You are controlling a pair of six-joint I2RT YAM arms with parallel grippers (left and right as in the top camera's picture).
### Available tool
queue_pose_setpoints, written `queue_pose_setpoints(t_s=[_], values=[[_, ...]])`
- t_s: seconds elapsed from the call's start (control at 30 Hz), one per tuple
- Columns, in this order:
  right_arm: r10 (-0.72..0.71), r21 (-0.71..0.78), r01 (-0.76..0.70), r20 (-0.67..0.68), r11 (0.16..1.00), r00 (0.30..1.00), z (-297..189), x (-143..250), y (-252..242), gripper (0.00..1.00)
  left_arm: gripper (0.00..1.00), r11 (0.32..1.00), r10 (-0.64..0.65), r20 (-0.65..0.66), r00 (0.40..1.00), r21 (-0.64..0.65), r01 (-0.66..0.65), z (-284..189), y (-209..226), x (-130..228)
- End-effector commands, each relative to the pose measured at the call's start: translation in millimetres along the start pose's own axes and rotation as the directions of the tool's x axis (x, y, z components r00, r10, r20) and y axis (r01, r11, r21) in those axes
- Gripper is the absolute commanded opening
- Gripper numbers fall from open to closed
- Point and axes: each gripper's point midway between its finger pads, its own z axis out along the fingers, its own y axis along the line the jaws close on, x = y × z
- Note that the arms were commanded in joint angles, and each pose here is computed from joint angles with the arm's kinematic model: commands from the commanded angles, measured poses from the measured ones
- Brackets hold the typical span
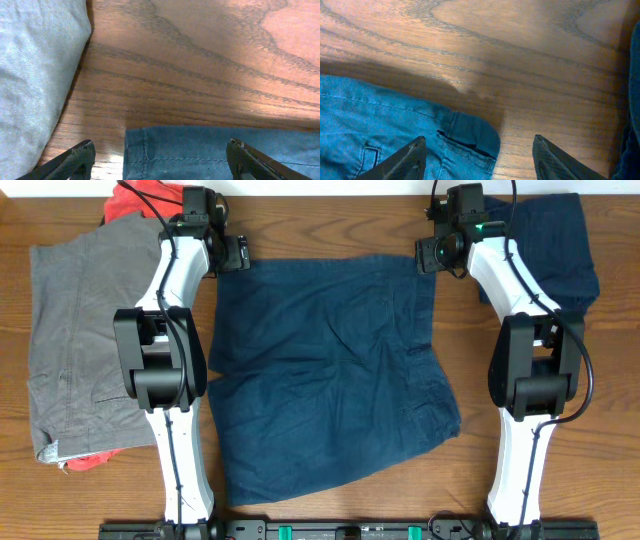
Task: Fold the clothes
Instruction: 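Grasp the navy shorts' top waistband corners with both grippers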
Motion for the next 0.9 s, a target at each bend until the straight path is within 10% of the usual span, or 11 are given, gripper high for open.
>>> queue_pose_setpoints(t_s=[0.0,0.3,0.5,0.73,0.87], values=[[-0.001,-0.009,0.001,-0.001,1.000,1.000,2.9,-1.0,-2.9,0.65,0.85,1.000,0.014,-0.024,1.000,-0.001,-0.014,11.6,1.9,6.9],[-0.001,-0.012,0.001,-0.014,1.000,1.000,2.9,2.3,-1.8,0.64,0.81,1.000,0.018,-0.059,0.998,-0.003,-0.018,25.2,0.3,18.9],[0.000,-0.012,0.000,-0.016,1.000,1.000,2.9,2.9,-2.2,0.61,0.48,0.999,0.031,-0.080,0.996,0.024,-0.029,25.4,-10.8,25.0],[0.001,-0.012,-0.001,-0.026,1.000,1.000,2.8,5.3,-2.3,0.60,0.39,0.999,0.044,-0.120,0.992,0.023,-0.042,29.3,-17.2,39.9],[0.006,-0.011,-0.006,-0.043,1.000,0.999,2.5,9.4,-4.3,0.60,0.10,0.998,0.030,-0.123,0.992,-0.049,-0.036,29.3,-2.7,40.9]])
